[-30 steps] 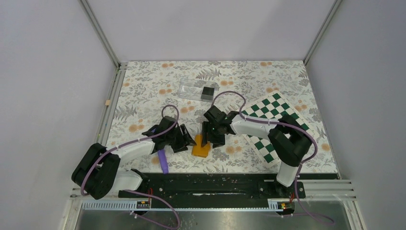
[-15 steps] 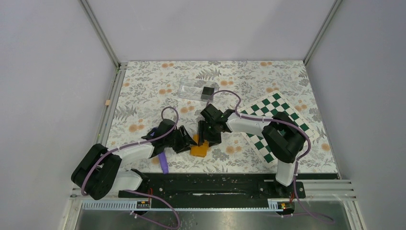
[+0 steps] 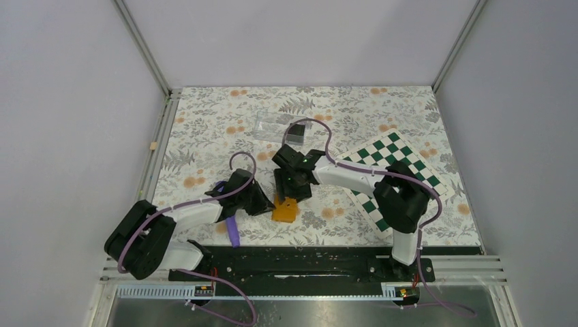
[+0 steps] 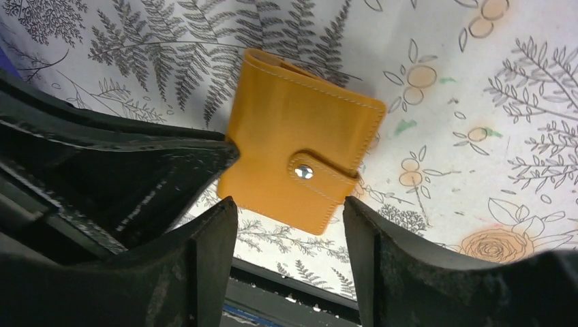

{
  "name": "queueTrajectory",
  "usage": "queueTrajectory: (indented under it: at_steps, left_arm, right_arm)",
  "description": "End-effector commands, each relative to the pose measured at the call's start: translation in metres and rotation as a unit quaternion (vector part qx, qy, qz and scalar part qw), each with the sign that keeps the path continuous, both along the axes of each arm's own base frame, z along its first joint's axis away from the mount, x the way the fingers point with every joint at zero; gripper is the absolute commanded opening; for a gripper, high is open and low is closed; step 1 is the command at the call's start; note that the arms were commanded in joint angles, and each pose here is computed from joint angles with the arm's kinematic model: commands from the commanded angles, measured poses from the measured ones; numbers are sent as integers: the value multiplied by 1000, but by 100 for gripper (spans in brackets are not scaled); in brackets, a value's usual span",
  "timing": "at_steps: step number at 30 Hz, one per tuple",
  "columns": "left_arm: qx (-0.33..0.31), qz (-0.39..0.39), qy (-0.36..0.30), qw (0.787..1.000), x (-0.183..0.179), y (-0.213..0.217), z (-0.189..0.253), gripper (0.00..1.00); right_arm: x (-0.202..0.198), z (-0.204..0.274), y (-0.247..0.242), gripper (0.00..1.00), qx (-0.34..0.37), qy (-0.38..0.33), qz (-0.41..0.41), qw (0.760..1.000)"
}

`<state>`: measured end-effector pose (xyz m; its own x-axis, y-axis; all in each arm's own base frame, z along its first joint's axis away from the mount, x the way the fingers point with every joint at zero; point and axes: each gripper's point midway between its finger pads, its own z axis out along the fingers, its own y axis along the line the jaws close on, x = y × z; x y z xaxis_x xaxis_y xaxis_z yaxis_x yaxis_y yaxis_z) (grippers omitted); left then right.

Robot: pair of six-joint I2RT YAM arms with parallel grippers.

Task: Put the credit cards into the card holder
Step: Open the card holder.

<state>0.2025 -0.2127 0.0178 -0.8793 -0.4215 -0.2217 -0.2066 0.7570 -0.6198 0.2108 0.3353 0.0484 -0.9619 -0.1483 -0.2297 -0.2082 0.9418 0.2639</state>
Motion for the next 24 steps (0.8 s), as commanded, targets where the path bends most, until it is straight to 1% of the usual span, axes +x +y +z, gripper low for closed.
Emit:
queueTrajectory:
  at_steps: [1,3,5,11,12,14,19,21,24]
  left_arm:
    - [76,-2,38,996,-7,12,-25,9]
    - [85,-4,47,995,-7,11,-29,3]
    - [90,-7,50,995,-7,10,-31,0]
    - [95,-8,51,994,-8,9,-32,0]
    - [96,-8,51,994,-8,10,-32,0]
    - [96,-8,51,994,-7,9,-32,0]
    - [97,-9,53,994,-8,10,-33,0]
    - [96,-9,53,994,-8,9,-33,0]
    - [95,-8,53,994,-9,9,-33,0]
  right_arm:
    - [3,-1,-1,64,-62,-23,20,998]
    - [3,-3,-3,62,-82,-26,21,996]
    - [4,-6,-6,60,-104,-29,21,994]
    - [12,-13,-19,53,-161,-49,16,986]
    - [14,-12,-22,51,-168,-54,13,984]
    - [17,-12,-24,47,-172,-63,8,983]
    - [21,-15,-21,47,-173,-67,9,983]
    - [20,-15,-16,47,-157,-67,9,985]
    - [20,-12,-14,51,-130,-77,3,989]
